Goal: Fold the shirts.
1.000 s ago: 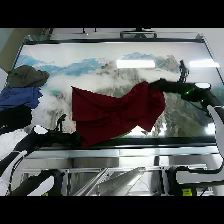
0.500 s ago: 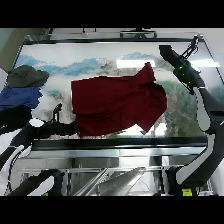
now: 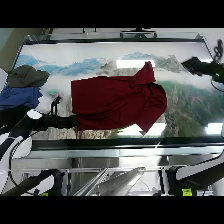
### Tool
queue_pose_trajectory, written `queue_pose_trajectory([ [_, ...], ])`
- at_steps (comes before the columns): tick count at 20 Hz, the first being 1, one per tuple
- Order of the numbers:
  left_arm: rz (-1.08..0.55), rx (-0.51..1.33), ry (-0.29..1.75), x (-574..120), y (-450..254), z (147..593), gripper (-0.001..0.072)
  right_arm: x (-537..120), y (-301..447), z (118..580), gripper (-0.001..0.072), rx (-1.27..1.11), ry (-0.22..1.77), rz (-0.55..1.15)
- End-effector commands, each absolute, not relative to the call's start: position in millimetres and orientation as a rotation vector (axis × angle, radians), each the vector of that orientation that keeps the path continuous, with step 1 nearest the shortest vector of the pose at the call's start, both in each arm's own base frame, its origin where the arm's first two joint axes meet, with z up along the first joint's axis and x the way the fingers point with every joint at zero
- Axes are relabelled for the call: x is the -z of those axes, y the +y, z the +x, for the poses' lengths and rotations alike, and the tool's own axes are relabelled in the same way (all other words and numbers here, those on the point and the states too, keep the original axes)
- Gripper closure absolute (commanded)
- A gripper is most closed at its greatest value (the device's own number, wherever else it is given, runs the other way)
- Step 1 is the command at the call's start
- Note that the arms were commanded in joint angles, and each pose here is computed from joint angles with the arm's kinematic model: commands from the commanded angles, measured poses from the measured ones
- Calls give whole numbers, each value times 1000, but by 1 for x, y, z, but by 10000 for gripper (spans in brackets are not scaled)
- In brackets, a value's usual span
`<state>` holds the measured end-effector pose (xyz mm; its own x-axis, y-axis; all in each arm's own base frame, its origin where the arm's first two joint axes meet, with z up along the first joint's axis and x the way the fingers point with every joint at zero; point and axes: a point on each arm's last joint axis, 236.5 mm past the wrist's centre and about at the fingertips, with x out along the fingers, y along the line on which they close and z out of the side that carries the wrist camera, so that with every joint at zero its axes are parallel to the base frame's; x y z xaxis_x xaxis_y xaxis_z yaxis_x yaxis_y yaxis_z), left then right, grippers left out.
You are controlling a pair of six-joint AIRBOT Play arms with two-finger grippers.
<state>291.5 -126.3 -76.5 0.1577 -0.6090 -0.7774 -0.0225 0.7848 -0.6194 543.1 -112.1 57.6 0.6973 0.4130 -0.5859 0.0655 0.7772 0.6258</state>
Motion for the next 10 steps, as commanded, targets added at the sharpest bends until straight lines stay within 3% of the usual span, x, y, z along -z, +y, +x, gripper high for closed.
queue_pose_trajectory([
  [1, -578, 488, 1413, 76, -122, 300, 679, 6, -168, 422, 387, -7, 1121, 825],
  [5, -571, 502, 1401, 71, -121, 314, 679, 58, -121, 373, 386, -129, 1210, 909],
  [10, -563, 516, 1400, 66, -121, 314, 679, 95, -55, 381, 385, -233, 1264, 861],
])
